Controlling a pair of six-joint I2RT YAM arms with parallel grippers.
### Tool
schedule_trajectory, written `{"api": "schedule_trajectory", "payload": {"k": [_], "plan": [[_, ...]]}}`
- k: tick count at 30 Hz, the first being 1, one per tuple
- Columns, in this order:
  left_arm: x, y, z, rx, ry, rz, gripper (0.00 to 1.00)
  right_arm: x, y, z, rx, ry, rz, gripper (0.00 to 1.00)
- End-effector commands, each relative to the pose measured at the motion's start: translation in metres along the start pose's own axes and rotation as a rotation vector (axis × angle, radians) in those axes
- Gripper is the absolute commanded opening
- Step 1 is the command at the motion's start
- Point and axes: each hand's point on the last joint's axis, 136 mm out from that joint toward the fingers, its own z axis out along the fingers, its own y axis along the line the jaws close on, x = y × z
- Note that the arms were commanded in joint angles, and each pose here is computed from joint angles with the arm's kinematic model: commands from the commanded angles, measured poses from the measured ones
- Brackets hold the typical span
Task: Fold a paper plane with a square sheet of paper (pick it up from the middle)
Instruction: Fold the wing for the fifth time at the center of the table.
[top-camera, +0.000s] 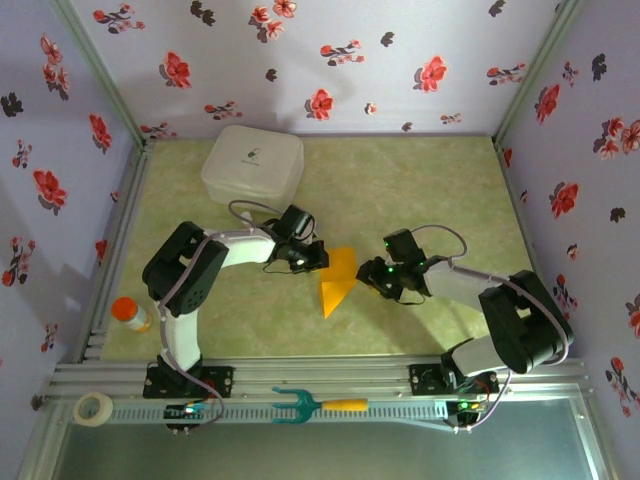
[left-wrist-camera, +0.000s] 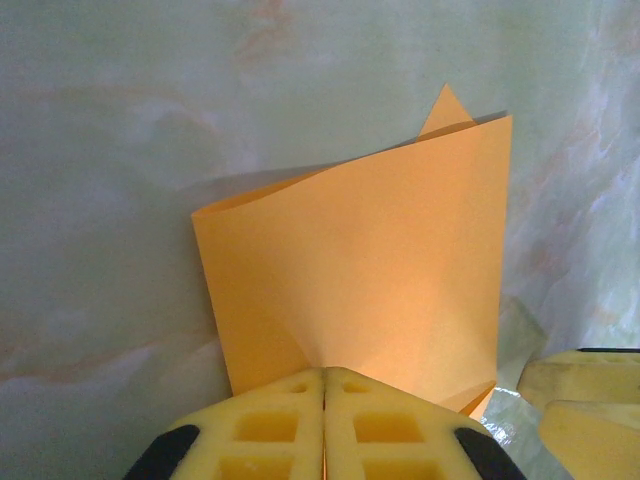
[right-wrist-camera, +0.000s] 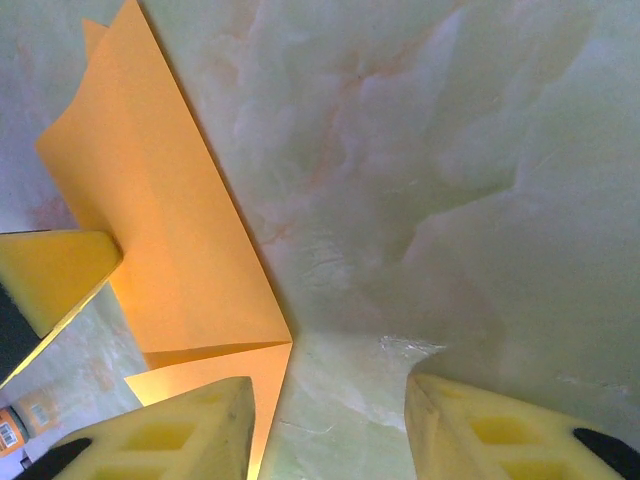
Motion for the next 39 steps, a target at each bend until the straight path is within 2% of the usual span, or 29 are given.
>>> {"api": "schedule_trajectory", "payload": {"k": [1, 11, 26, 33, 39], "plan": [[0.011, 0.009, -0.002, -0.029, 0.027, -0.019, 0.09, -0.001, 0.027, 0.002, -0.105, 0.007, -0.043, 0.42], [0.011, 0.009, -0.002, -0.028, 0.026, -0.02, 0.08, 0.0, 0.022, 0.007, -0.102, 0.016, -0.026, 0.42], [0.011, 0.008, -0.003, -0.023, 0.023, -0.023, 0.09, -0.002, 0.035, 0.015, -0.216, 0.02, 0.033, 0.42], [0.011, 0.008, -0.003, -0.024, 0.021, -0.022, 0.08, -0.007, 0.018, 0.007, -0.118, -0.034, 0.027, 0.42], [0.01, 0.007, -0.004, -0.022, 0.019, -0.023, 0.09, -0.008, 0.035, 0.009, -0.221, -0.016, 0.038, 0.43]]}}
